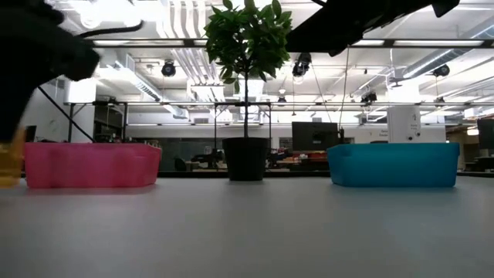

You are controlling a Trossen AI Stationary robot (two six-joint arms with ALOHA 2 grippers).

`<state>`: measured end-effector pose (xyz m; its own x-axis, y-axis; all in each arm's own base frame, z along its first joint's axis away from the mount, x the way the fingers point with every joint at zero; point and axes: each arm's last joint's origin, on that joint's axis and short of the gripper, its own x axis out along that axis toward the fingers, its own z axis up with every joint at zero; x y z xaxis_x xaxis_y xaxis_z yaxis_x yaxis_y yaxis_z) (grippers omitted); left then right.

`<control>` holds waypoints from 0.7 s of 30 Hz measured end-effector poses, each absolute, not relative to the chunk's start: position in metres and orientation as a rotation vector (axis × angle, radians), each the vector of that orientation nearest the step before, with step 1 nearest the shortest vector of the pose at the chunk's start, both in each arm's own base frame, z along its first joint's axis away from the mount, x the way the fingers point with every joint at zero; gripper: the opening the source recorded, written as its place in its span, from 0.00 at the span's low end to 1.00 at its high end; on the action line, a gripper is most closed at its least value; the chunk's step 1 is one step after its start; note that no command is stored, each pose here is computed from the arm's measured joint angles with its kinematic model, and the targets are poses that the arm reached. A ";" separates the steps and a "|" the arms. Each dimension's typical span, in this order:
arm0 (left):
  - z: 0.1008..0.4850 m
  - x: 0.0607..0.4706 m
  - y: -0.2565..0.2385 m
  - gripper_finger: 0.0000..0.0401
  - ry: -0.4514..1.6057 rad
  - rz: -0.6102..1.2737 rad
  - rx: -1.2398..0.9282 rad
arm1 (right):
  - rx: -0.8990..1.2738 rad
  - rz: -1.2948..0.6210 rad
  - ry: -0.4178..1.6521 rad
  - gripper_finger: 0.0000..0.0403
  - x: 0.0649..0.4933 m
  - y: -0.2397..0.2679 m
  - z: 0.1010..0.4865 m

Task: Pick and place medicine bottles into bin by pill shape (circle, oval)
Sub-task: Put the orange capsule bottle into the blue bin

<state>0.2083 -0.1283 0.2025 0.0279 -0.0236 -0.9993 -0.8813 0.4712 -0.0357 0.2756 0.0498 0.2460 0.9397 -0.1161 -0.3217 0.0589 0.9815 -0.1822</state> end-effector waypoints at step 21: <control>0.228 0.365 -0.097 0.47 1.377 0.358 -0.510 | -0.178 -0.095 0.455 0.54 0.253 0.044 0.252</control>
